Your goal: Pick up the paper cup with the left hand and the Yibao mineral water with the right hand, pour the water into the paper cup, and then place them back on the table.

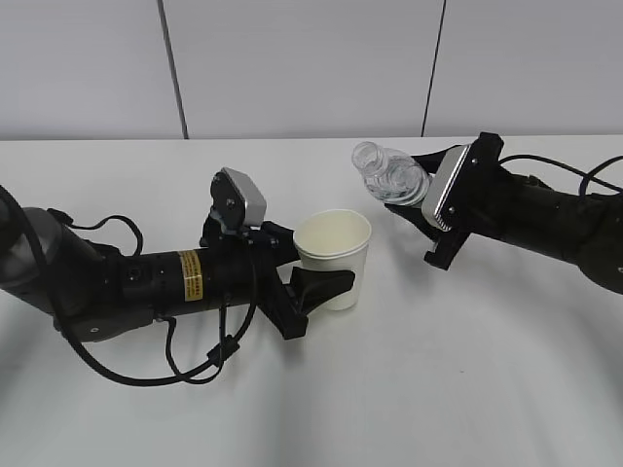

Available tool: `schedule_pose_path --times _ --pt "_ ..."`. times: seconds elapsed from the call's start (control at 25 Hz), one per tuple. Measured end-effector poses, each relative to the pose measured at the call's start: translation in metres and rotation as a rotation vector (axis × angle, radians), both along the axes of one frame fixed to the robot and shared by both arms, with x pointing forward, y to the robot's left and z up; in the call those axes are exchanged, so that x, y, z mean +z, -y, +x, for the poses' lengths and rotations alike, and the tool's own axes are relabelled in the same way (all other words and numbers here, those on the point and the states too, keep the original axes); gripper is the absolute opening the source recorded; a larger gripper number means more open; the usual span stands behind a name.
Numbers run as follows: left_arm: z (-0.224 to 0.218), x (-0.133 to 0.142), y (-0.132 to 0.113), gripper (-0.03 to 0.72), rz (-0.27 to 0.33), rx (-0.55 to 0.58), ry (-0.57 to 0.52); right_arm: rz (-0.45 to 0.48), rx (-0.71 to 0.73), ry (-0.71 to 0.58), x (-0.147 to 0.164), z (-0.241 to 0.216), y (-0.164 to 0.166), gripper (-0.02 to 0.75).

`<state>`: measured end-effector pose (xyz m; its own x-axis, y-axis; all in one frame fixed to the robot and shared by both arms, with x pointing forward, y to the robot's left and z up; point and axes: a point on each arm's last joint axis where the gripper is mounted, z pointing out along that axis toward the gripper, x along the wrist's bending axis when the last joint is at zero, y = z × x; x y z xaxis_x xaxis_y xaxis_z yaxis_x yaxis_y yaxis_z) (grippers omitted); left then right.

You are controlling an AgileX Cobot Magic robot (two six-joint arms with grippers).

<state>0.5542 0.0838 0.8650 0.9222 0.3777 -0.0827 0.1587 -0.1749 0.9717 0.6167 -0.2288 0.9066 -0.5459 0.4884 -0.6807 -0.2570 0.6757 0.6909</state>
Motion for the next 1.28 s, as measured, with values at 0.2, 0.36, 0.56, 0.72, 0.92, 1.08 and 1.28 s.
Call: schedule_pose_path --times 0.2,0.36,0.56,0.72,0.92,1.08,1.28 --pt "0.000 0.000 0.000 0.440 0.000 0.000 0.000 -0.022 0.007 0.015 0.000 0.000 0.000 0.457" --pt "0.000 0.000 0.000 0.449 0.000 0.000 0.000 -0.040 0.012 0.028 0.000 0.000 0.000 0.457" --pt "0.000 0.000 0.000 0.454 0.000 0.000 -0.001 -0.061 0.016 0.041 0.001 0.000 0.000 0.457" --pt "0.000 0.000 0.000 0.457 -0.001 0.002 -0.002 -0.068 0.014 0.060 0.010 0.000 0.001 0.457" --pt "0.000 0.000 0.000 0.457 -0.002 0.004 -0.002 -0.075 0.015 0.073 0.013 -0.001 0.001 0.457" --pt "0.000 0.000 0.000 0.458 -0.002 0.005 -0.002 -0.100 0.022 0.079 0.012 -0.001 0.001 0.457" --pt "0.001 0.000 0.000 0.458 -0.003 0.007 -0.003 -0.168 0.042 0.119 0.012 -0.001 0.001 0.457"
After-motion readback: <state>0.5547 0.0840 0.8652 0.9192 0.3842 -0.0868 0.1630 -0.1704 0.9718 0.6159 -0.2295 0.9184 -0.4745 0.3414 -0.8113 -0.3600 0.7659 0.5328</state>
